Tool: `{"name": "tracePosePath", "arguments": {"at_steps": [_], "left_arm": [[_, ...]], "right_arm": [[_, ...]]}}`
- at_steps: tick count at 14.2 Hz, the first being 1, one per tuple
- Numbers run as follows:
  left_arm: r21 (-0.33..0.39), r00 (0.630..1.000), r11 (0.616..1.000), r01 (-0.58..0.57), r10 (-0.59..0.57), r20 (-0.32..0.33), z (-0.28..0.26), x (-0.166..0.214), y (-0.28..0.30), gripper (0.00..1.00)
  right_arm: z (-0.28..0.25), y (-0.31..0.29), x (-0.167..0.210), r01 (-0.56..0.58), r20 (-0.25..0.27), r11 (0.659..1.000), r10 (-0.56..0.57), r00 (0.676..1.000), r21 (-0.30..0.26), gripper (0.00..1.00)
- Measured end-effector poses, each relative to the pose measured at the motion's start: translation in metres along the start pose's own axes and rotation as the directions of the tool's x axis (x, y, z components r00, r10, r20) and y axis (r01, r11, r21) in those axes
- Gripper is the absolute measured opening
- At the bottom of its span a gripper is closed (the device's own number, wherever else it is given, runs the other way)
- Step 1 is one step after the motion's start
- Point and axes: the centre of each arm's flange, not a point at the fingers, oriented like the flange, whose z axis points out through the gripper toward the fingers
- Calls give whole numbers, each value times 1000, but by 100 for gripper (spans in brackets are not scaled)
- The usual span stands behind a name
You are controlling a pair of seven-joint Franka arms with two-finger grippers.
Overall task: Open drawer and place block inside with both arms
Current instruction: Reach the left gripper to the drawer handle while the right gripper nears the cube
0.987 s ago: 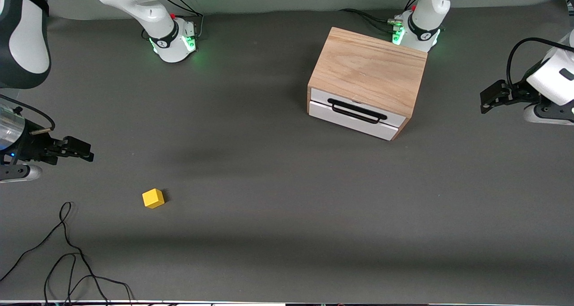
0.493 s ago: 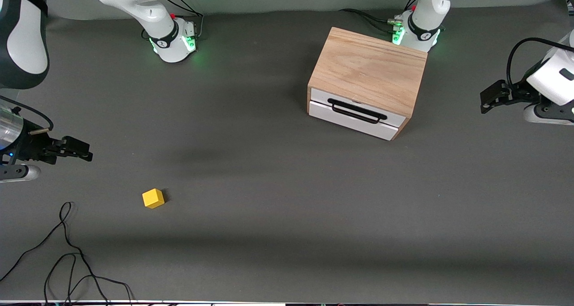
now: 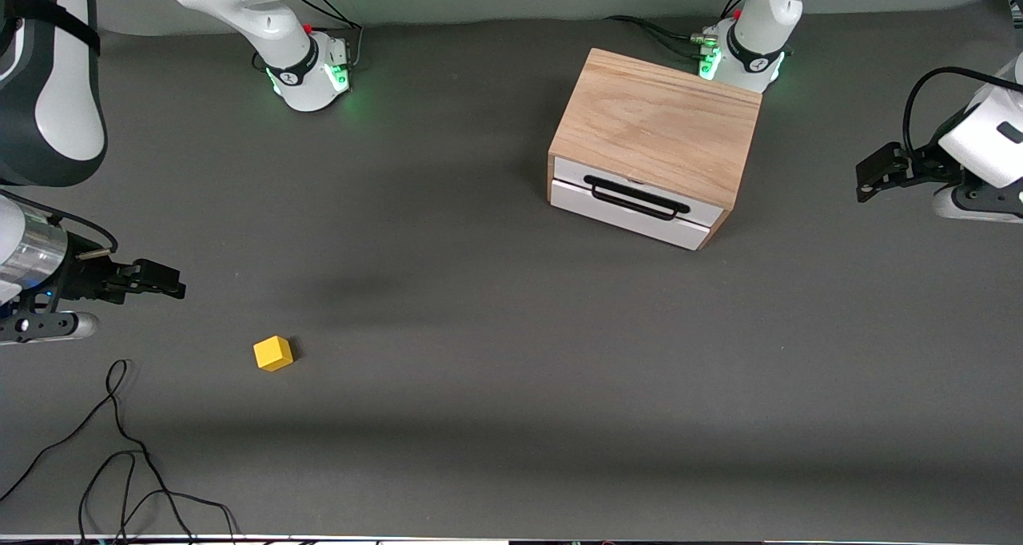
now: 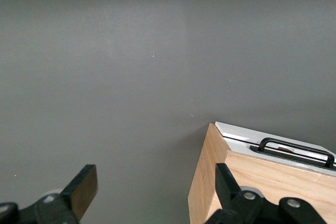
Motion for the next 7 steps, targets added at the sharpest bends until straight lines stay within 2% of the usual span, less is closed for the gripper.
{"name": "tracePosePath", "arguments": {"at_steps": [7], "left_arm": [[-6,1000,1000,-11,11,5,3,1,3,100]], "right_arm": [[20,-9,14,13,-21,1000,-13,1000,-8,100]]}}
